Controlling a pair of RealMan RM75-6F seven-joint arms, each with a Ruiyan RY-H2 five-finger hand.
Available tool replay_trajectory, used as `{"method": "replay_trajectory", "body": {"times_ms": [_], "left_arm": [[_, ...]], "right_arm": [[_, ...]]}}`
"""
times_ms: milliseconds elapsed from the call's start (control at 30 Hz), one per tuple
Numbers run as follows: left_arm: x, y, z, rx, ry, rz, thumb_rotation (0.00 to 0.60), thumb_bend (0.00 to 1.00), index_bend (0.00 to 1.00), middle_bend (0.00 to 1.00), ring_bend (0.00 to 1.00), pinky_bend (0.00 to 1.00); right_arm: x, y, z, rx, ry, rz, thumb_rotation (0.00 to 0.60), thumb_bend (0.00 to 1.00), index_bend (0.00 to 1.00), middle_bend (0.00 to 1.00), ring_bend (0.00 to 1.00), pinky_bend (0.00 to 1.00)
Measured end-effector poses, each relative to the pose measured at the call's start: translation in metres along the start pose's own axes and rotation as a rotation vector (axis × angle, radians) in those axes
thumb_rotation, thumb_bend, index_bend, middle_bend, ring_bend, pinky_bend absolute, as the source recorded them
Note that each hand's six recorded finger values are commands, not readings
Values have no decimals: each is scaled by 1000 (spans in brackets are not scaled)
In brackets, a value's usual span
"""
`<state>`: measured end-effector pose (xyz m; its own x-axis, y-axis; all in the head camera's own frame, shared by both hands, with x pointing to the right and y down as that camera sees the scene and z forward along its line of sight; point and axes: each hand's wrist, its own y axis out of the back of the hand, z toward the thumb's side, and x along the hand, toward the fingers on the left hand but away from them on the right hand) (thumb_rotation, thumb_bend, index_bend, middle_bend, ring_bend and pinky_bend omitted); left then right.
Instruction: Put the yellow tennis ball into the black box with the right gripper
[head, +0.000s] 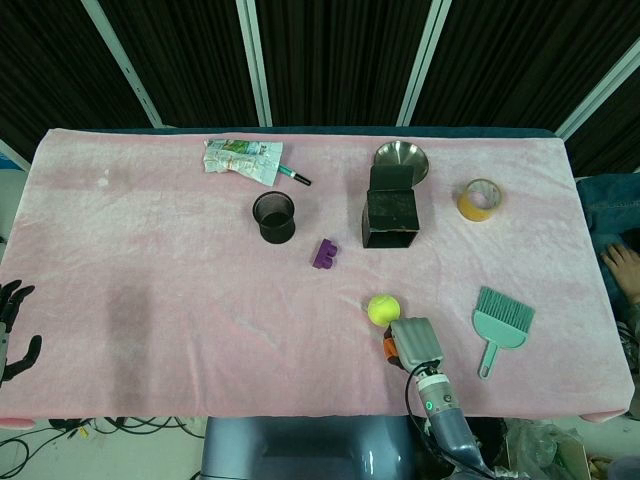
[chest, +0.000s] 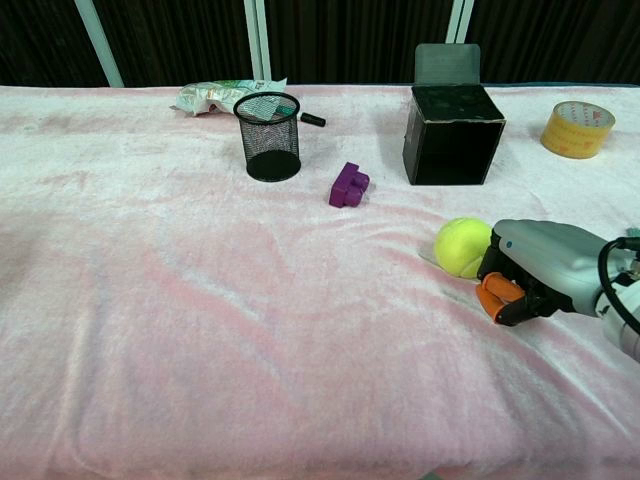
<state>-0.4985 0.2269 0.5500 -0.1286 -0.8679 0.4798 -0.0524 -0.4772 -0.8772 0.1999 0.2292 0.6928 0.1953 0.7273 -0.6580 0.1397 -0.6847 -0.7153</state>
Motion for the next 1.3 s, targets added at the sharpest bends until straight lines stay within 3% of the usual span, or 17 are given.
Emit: {"method": "replay_trajectory", "body": {"times_ms": [1300], "left_arm": [[1, 1, -2, 0, 9, -1, 600, 427, 141, 66, 26, 0]], "right_arm": [[-25, -10, 10, 4, 3, 34, 600, 780, 1000, 936, 937, 1000]]}}
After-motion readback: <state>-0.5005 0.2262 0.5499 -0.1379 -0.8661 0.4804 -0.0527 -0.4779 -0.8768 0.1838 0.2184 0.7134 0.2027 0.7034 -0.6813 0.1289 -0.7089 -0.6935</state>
